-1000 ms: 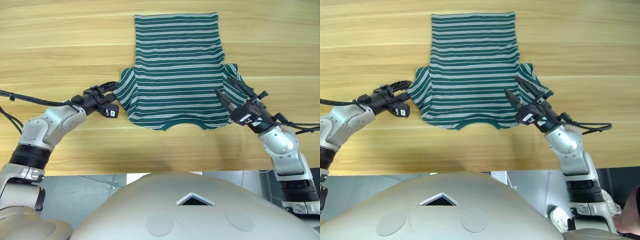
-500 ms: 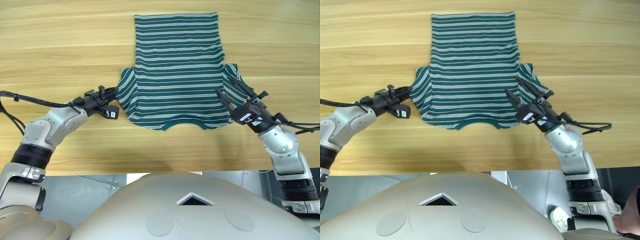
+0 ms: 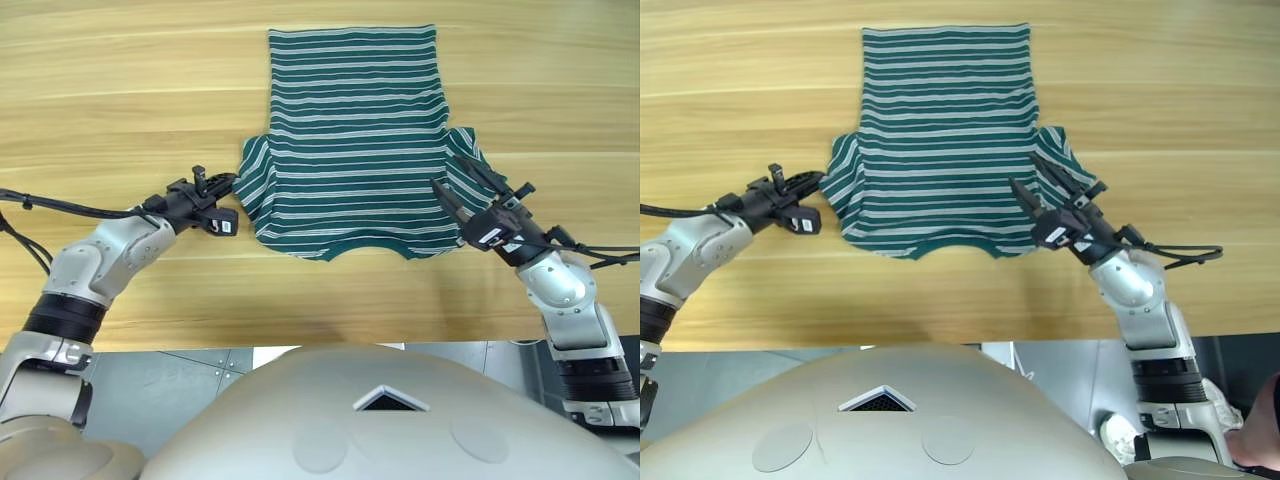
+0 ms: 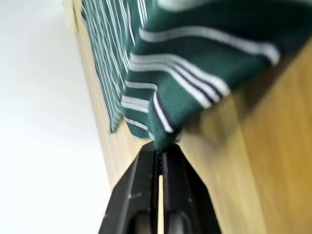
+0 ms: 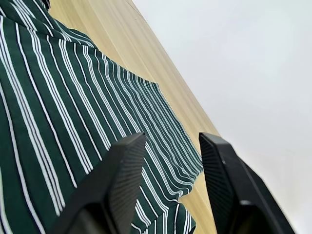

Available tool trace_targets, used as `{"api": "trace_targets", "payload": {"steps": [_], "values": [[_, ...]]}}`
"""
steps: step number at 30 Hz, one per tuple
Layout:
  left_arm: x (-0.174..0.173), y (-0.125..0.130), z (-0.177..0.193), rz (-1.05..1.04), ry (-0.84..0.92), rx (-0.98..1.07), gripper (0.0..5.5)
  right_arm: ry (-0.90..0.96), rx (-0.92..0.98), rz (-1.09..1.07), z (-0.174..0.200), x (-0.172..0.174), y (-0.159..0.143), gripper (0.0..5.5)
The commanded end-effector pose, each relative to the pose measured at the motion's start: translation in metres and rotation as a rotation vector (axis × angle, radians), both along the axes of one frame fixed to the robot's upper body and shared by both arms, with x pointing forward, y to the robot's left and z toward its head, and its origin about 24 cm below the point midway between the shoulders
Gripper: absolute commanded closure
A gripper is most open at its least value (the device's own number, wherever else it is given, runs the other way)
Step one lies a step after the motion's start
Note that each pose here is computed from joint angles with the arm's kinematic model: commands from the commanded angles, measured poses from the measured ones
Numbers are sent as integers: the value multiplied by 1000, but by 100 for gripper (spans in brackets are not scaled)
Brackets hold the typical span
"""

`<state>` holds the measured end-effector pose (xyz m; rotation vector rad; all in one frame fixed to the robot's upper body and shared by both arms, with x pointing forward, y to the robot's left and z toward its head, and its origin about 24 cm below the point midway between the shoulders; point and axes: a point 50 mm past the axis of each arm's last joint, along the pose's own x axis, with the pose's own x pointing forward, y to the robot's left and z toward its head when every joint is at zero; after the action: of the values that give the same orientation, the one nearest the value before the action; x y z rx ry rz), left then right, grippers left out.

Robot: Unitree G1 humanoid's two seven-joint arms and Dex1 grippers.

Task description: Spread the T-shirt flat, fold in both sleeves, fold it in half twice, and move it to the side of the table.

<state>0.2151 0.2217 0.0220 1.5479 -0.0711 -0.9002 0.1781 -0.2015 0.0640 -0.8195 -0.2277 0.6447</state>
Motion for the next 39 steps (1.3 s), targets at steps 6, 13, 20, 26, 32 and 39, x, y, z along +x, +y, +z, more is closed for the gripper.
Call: {"api": "trace_targets", "payload": {"steps": [6,13,20,26,32,39], "values": [[-6,-18,-2,11,-89,-125,549,0,-19,12,-2,2,0,348],[5,-12,7,47,-172,-117,549,5,-18,15,-4,2,1,348],[18,-12,23,55,-274,-121,549,8,-15,20,-5,2,3,348],[21,-22,27,16,-307,-155,549,15,-17,24,-7,1,4,348],[11,-47,20,-97,-253,-226,549,20,-22,29,-10,1,4,348],[5,-71,8,-210,-176,-230,549,23,-26,38,-11,2,6,348]]}}
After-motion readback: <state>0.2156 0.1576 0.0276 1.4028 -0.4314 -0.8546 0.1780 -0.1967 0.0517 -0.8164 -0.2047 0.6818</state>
